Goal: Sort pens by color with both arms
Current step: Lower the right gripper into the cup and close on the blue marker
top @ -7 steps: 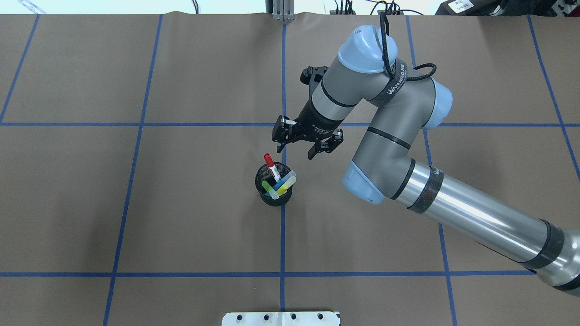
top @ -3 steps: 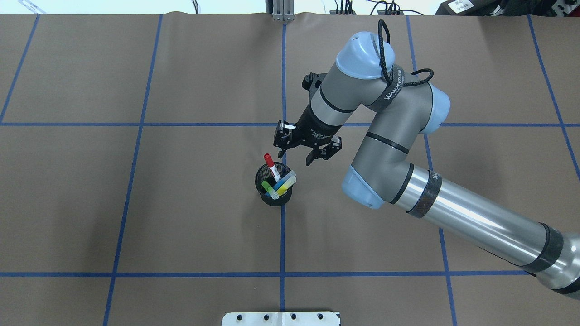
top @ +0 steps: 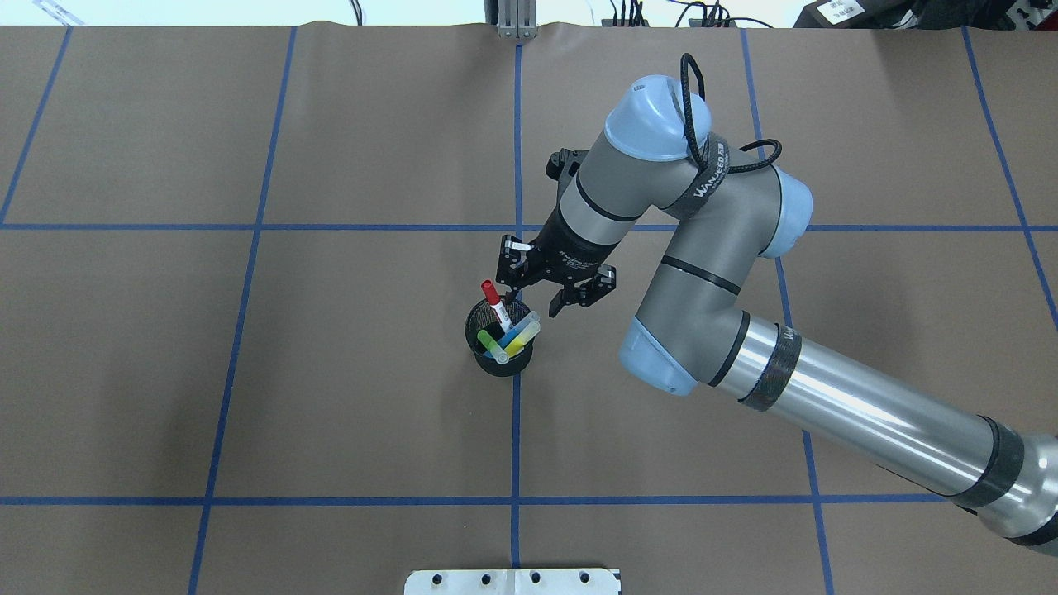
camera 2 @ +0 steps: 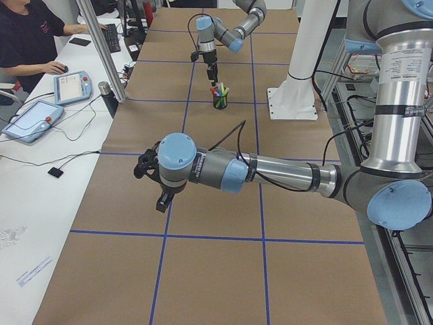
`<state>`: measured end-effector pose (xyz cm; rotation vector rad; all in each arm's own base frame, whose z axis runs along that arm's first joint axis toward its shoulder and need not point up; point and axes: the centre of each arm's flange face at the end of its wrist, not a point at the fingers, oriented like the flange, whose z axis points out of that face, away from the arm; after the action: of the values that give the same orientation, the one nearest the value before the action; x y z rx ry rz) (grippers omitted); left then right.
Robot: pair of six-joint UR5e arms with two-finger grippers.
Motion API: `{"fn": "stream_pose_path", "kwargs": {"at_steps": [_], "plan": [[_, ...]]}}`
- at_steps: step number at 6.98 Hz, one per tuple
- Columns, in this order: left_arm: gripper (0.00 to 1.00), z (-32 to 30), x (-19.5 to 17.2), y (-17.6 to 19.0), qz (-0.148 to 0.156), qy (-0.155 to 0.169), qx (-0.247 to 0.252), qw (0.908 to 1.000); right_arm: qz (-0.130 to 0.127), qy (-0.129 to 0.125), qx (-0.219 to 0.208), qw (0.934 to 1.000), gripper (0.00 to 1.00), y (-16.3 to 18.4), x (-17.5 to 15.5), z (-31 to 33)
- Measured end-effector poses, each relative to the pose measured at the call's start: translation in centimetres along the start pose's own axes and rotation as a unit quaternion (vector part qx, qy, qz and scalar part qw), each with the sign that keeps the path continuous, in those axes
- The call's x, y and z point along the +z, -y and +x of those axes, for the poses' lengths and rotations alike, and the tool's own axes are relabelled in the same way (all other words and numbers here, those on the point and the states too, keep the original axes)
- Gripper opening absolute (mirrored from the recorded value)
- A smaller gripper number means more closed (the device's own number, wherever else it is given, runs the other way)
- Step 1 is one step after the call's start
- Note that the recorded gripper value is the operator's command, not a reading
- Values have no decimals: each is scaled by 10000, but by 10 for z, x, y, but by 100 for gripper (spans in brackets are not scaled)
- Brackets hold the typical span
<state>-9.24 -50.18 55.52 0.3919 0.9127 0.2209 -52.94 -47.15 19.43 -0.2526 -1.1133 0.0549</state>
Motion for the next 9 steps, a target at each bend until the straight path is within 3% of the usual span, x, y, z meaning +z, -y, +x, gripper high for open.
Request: {"fn": "stream_pose_path", "kwargs": {"at_steps": [6, 9], "plan": [[99, 0, 0, 0, 4, 1, 5, 10000, -47, -2, 139, 9999, 53, -6, 5, -1], [99, 0, 0, 0, 3, 1, 3, 10000, -76, 144, 185, 9997, 51, -11, 15, 8]]}}
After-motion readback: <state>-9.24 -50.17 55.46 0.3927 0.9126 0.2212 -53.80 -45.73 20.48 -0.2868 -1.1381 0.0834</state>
